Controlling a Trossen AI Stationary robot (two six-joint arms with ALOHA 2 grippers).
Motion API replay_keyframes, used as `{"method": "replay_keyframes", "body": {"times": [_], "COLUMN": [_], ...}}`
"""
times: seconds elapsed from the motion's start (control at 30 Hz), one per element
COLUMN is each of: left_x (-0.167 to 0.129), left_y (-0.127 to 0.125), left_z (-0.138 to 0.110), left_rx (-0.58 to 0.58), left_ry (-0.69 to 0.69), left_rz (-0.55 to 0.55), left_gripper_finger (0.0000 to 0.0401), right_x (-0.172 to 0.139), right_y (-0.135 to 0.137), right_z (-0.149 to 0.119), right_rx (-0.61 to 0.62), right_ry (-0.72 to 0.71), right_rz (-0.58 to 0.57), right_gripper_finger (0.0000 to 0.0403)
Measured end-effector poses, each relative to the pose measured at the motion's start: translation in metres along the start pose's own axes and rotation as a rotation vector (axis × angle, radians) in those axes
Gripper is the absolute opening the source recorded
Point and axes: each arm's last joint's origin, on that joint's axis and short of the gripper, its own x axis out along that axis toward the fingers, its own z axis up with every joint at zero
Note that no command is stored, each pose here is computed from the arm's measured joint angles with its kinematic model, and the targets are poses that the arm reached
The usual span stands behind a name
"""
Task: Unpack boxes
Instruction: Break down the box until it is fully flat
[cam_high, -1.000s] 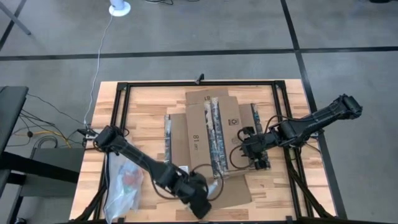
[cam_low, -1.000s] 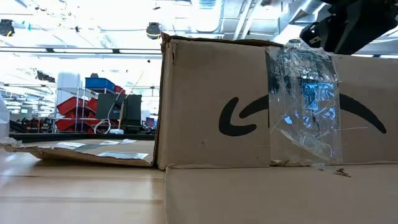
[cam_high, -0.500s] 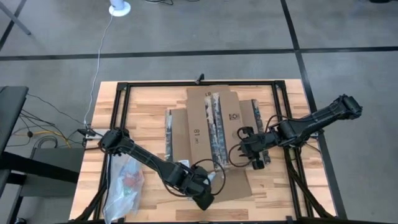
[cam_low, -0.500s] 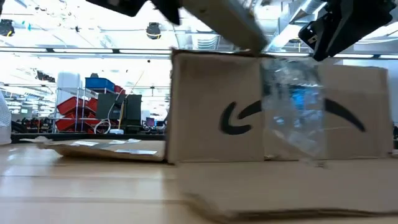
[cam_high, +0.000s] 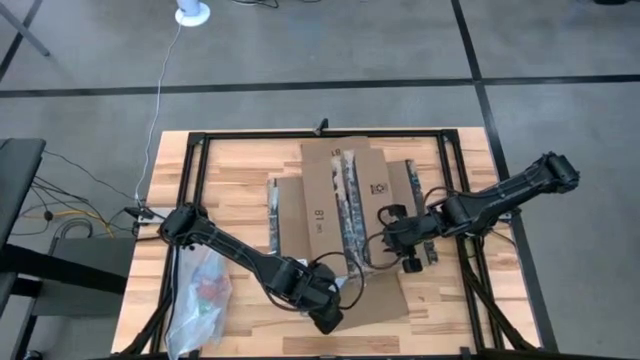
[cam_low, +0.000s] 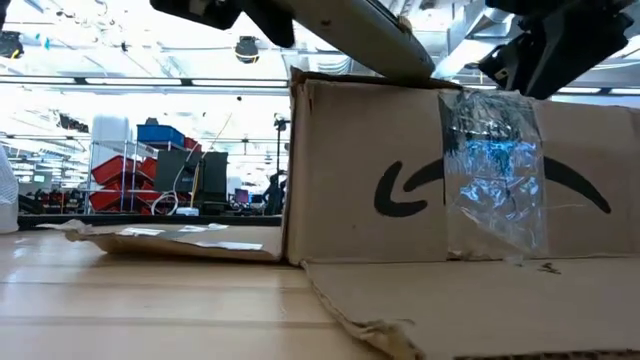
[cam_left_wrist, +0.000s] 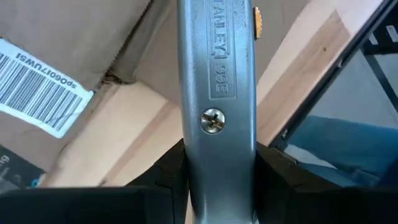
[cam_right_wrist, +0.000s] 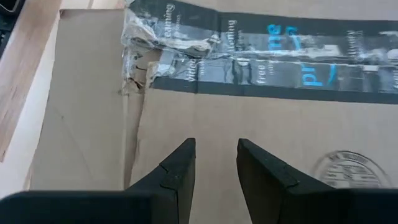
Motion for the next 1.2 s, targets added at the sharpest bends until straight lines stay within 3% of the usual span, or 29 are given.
{"method": "replay_keyframes", "body": {"times": [0.3,0.53,0.6,0.77,1.2], "left_x": [0.000,-0.025,-0.032,-0.031,-0.033], "left_y": [0.000,-0.021,-0.021,-0.013,-0.020], "left_z": [0.003,-0.003,-0.005,-0.007,0.008], "left_rx": [0.011,0.130,0.151,0.138,0.061], "left_ry": [-0.006,0.012,0.012,0.028,-0.034], "left_rz": [-0.014,-0.260,-0.269,-0.193,-0.291], "left_gripper_finger": [0.0107,0.0107,0.0107,0.0107,0.0107], "right_x": [-0.001,-0.040,-0.049,-0.060,-0.052], "right_y": [0.003,0.013,0.013,0.010,0.012], "right_z": [0.001,0.014,0.015,0.014,-0.007], "right_rx": [-0.008,-0.116,-0.122,-0.067,0.062], "right_ry": [0.014,-0.017,-0.023,-0.061,0.101], "right_rz": [0.006,0.041,0.046,0.050,0.028], "right_gripper_finger": [0.0102,0.0102,0.0102,0.0102,0.0102]}}
